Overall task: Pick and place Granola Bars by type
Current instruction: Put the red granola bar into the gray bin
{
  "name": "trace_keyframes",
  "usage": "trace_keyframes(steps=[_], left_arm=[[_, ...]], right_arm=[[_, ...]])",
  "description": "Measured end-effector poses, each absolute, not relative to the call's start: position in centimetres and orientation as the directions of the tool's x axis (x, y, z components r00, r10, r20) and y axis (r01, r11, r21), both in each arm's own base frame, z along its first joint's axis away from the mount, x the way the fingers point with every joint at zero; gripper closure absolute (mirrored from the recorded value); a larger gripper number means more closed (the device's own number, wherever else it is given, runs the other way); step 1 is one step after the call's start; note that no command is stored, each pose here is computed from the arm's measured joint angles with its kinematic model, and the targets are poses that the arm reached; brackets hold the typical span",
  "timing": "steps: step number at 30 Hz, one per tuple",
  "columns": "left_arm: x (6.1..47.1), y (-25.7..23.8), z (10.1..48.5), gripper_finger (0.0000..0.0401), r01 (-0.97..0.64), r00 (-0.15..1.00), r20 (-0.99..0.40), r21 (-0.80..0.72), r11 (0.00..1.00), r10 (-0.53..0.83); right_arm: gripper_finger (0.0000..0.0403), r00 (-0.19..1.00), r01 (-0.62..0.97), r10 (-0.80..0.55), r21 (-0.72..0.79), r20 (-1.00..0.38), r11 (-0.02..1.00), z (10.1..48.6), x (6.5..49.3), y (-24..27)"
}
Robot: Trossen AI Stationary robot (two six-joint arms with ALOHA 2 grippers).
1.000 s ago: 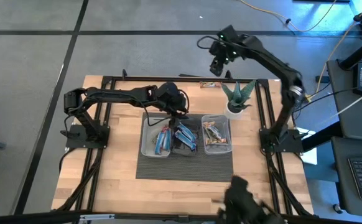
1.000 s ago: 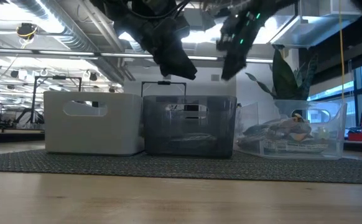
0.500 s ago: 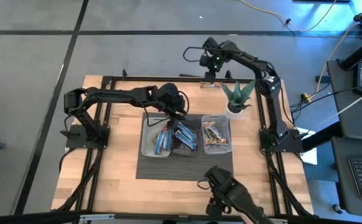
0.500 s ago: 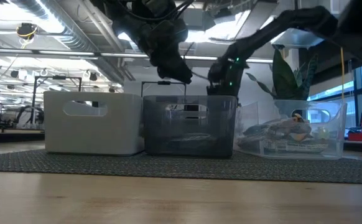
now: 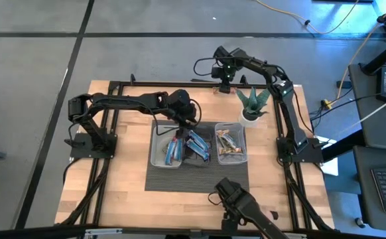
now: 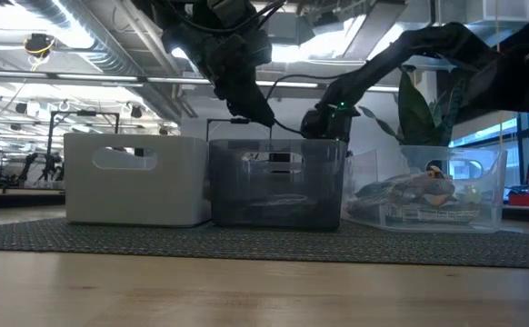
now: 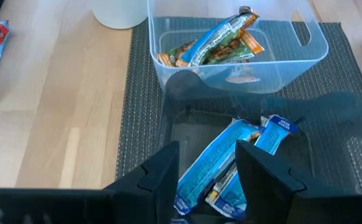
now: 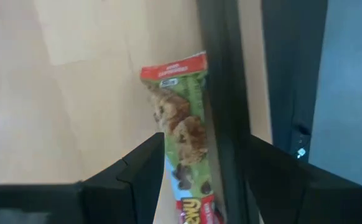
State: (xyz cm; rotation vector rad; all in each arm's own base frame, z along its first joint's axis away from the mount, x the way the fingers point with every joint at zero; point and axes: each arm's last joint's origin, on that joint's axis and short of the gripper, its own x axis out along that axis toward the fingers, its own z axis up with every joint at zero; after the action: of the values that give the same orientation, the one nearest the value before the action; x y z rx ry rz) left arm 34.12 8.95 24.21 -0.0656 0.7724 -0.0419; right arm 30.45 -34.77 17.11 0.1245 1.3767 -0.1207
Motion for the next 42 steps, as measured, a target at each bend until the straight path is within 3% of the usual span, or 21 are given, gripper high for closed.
trace_keyframes(steps=[21,27,31,42], left_arm=[[34.1,8.9,24.2,0.0255,0.030,0.713,-0.698,-0.059,0.998,-0.063],[34.0,8.9,24.1,0.0255,0.029,0.707,-0.704,-0.061,0.998,-0.064],[34.0,8.9,24.1,0.0253,0.025,0.706,-0.706,-0.057,0.998,-0.058],[34.0,8.9,24.1,0.0251,0.024,0.704,-0.708,-0.056,0.998,-0.057]], right_arm=[[0.0192,0.236,0.182,-0.048,-0.004,-0.971,0.983,17.2,30.9,-35.2],[0.0189,0.198,0.069,0.007,0.021,-0.980,0.997,17.1,30.4,-34.7],[0.0167,0.177,-0.017,0.032,0.029,-0.984,0.999,16.6,30.2,-34.4],[0.0088,0.177,-0.018,0.032,0.029,-0.984,0.999,15.4,29.9,-34.0]])
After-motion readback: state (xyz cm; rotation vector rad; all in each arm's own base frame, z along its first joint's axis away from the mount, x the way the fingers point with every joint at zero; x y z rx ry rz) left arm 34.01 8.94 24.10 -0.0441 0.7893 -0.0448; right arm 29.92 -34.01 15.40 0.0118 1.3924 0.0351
